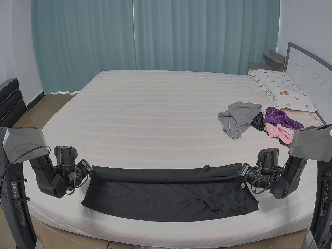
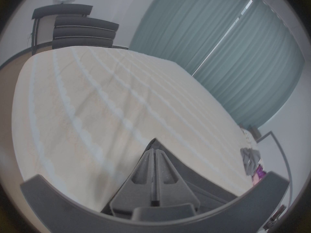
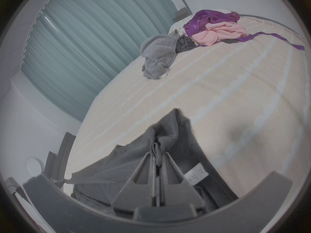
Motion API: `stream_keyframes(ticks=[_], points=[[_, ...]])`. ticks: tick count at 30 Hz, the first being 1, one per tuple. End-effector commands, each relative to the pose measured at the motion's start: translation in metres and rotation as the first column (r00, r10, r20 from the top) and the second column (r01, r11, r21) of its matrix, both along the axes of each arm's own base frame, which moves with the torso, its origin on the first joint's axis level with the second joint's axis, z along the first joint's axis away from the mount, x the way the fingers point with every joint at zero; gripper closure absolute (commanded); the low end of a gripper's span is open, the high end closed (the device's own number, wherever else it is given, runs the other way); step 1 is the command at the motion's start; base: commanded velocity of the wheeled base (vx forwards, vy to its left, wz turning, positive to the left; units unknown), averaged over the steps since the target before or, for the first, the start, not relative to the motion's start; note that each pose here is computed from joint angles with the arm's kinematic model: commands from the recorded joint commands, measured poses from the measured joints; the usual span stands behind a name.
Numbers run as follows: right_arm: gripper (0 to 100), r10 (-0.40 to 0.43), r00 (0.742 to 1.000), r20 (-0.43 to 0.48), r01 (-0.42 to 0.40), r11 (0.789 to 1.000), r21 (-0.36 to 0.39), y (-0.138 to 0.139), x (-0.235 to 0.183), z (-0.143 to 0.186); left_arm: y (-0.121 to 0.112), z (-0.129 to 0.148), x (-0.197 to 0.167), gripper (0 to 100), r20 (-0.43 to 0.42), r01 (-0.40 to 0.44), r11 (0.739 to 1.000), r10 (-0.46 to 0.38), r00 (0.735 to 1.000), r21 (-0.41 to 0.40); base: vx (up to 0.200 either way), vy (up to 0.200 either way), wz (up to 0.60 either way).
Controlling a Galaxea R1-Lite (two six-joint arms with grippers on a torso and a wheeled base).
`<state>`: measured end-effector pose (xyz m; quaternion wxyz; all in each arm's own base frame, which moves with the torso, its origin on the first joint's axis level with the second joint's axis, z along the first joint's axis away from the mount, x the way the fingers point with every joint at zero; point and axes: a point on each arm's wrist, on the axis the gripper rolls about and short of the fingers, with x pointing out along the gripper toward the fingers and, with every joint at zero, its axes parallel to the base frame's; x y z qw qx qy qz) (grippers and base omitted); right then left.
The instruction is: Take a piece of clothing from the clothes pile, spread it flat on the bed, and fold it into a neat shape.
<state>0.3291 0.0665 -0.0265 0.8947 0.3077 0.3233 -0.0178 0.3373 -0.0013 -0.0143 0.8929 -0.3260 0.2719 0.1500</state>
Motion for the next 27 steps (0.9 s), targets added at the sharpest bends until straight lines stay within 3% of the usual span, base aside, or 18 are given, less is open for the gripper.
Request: stream_keyframes(ticks=[1, 7, 8, 10, 11, 20, 23, 27], points=[[100, 0.015, 0.999, -0.032, -0.016, 1.0, -0.012, 0.0, -0.009, -0.004, -0.002, -0.011, -0.009, 100, -0.062, 0.021, 1.0, -0.02, 0.998, 0.012, 0.0, 0.0, 0.0], [100, 0.082, 0.991, -0.103, -0.087, 0.995, -0.051, 0.0, -0.02, -0.02, -0.004, -0.019, -0.011, 100, -0.138, 0.028, 1.0, -0.026, 0.99, 0.014, 0.0, 0.0, 0.0], [100, 0.08, 0.991, -0.106, -0.086, 0.995, -0.052, 0.0, -0.02, -0.02, -0.004, -0.019, -0.012, 0, -0.144, 0.028, 1.0, -0.026, 0.989, 0.013, 0.0, 0.0, 0.0], [100, 0.082, 0.991, -0.109, -0.088, 0.995, -0.049, -0.001, -0.02, -0.021, -0.004, -0.02, -0.013, 0, -0.157, 0.029, 1.0, -0.026, 0.987, 0.013, 0.0, 0.0, 0.0], [0, 0.086, 0.99, -0.111, -0.091, 0.995, -0.048, -0.001, -0.021, -0.021, -0.004, -0.02, -0.013, 0, -0.162, 0.03, 0.999, -0.028, 0.986, 0.013, 0.0, 0.0, 0.0], [0, 0.067, 0.998, -0.013, -0.067, 0.997, -0.028, -0.008, -0.014, 0.009, -0.005, -0.004, -0.003, 0, -0.086, 0.024, 1.0, -0.025, 0.996, -0.016, 0.0, 0.0, 0.0], [0, 0.03, 0.999, 0.015, -0.03, 0.999, -0.016, -0.023, -0.004, 0.012, -0.005, 0.002, 0.017, 0, -0.02, -0.02, 0.997, 0.019, 1.0, -0.07, 0.0, 0.0, 0.0], [0, 0.033, 0.999, 0.013, -0.033, 0.999, 0.025, -0.037, 0.003, 0.009, -0.006, -0.006, 0.032, 0, -0.018, -0.033, 0.996, 0.032, 0.999, -0.087, 0.0, 0.0, 0.0]])
